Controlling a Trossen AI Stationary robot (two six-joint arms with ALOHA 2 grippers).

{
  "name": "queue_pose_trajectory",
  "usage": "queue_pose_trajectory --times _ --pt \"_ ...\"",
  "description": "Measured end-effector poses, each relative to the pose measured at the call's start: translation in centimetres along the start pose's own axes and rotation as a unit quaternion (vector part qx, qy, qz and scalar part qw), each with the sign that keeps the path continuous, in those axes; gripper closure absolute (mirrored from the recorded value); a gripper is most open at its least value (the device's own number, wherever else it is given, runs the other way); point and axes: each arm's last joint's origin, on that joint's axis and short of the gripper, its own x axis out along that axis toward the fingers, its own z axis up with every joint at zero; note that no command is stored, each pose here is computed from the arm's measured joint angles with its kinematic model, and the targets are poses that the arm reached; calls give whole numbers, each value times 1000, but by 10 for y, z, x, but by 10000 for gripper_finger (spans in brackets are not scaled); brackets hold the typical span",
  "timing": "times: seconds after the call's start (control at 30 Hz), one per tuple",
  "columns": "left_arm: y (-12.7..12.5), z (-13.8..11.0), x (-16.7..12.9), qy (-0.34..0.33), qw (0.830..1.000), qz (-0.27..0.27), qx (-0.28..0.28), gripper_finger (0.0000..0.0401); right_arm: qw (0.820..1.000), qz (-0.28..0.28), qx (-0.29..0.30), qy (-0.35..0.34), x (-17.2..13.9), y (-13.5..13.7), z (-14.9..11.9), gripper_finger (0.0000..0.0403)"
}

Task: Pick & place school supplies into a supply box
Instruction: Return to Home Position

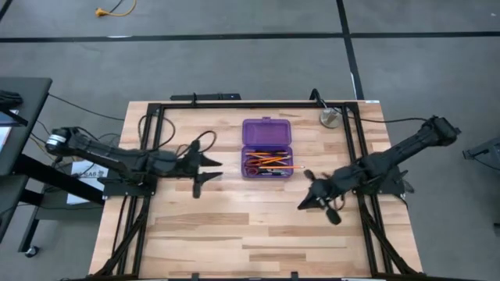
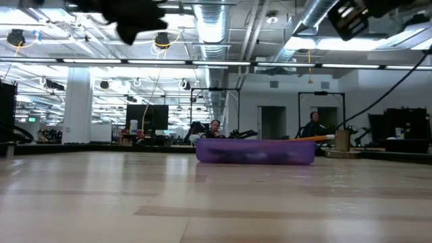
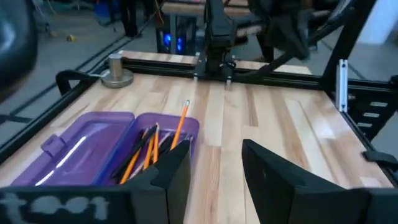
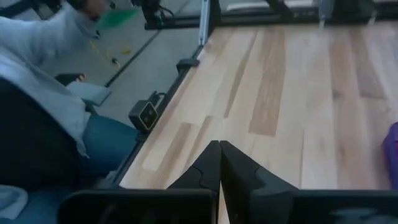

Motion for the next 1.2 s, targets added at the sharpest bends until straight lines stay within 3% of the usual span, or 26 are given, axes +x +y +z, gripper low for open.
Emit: queue_pose_trajectory --times 0.3,0.67,0.77,0.9,1.07,1.2 --pt "9 -52 -42 -36 999 34 1 269 997 -20 -17 -71 -52 -16 -37 403" --pt "31 -127 -69 -61 997 42 -19 269 987 -77 -4 -138 -74 -38 -95 403" --pt "34 -128 -74 -62 996 50 -29 269 985 -80 -5 -151 -74 -41 -110 403" --pt "34 -124 -79 -86 996 22 -4 269 983 -66 -10 -169 -73 -42 -124 403" --pt "34 -123 -80 -93 995 16 7 269 980 -33 -59 -189 -75 -37 -123 403" --pt "33 -123 -80 -91 996 9 17 269 980 -28 -65 -186 -74 -36 -123 403"
